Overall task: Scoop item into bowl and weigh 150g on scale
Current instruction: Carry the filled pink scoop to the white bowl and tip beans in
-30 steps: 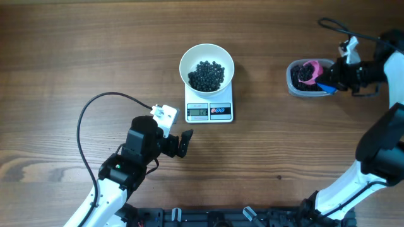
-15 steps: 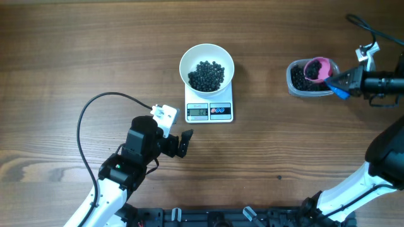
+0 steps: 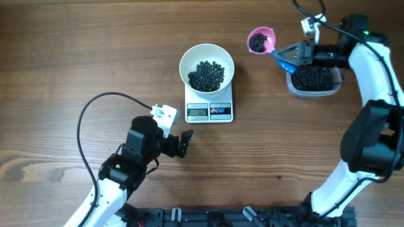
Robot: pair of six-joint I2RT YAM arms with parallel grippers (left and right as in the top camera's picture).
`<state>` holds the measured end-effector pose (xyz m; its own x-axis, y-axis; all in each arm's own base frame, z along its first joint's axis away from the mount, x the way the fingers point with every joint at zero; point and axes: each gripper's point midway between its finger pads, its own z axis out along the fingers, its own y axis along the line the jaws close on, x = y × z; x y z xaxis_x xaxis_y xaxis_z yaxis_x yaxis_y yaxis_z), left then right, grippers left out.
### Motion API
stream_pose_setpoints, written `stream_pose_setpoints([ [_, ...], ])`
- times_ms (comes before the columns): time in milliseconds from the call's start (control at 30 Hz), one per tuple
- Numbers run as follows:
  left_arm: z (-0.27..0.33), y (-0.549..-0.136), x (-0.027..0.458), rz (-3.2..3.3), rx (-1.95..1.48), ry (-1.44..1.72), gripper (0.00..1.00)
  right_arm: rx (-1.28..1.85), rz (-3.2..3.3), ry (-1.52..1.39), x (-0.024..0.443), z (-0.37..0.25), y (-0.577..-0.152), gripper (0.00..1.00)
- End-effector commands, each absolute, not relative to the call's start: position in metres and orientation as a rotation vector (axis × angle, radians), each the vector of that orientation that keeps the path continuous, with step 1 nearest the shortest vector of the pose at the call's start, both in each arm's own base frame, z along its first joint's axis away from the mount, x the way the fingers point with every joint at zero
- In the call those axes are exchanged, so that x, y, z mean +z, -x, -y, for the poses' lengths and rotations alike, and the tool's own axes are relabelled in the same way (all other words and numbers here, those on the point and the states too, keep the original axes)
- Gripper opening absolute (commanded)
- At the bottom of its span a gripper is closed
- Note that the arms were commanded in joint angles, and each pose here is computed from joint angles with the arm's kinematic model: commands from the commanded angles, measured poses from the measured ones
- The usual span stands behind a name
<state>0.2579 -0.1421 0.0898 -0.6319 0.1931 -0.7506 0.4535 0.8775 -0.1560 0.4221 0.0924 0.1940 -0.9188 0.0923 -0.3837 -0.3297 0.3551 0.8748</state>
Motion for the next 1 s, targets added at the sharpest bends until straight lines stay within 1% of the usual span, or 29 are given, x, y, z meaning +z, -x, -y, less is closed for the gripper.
stream_pose_setpoints([
  [0, 0.14, -0.258, 0.09, -2.258, -0.423, -0.443, 1.0, 1.691, -2.284, 0.195, 0.197, -0.127, -0.423, 0.04],
  [167, 0.14, -0.258, 0.09, -2.258, -0.423, -0.443, 1.0, 1.59, -2.397, 0.346, 0.19, -0.178, -0.415, 0.04],
  [233, 0.14, -0.258, 0.09, -2.258, -0.423, -0.443, 1.0, 1.512, -2.478, 0.36, 0.179, -0.189, -0.411, 0.04],
  [300, 0.14, -0.258, 0.09, -2.258, -0.423, -0.443, 1.0, 1.351, -2.569, 0.412, 0.167, -0.199, -0.404, 0.04],
  [367, 0.14, -0.258, 0.09, -2.258, -0.423, -0.443, 1.0, 1.154, -2.621, 0.463, 0.166, -0.201, -0.403, 0.04],
  [433, 0.14, -0.258, 0.09, -2.258, -0.423, -0.443, 1.0, 0.843, -2.64, 0.542, 0.171, -0.205, -0.406, 0.04],
  [600, 0.14, -0.258, 0.09, -2.258, -0.423, -0.443, 1.0, 0.325, -2.593, 0.668, 0.172, -0.223, -0.414, 0.04],
  [667, 0.14, -0.258, 0.09, -2.258, -0.423, -0.443, 1.0, 0.073, -2.541, 0.688, 0.173, -0.226, -0.418, 0.04],
  [767, 0.14, -0.258, 0.09, -2.258, -0.423, -0.443, 1.0, -0.214, -2.474, 0.745, 0.178, -0.224, -0.414, 0.04],
  [867, 0.14, -0.258, 0.09, -2.258, -0.423, -0.443, 1.0, -0.334, -2.422, 0.771, 0.184, -0.222, -0.415, 0.04],
  [967, 0.14, -0.258, 0.09, -2.258, -0.423, -0.443, 1.0, -0.311, -2.427, 0.776, 0.183, -0.225, -0.414, 0.04],
])
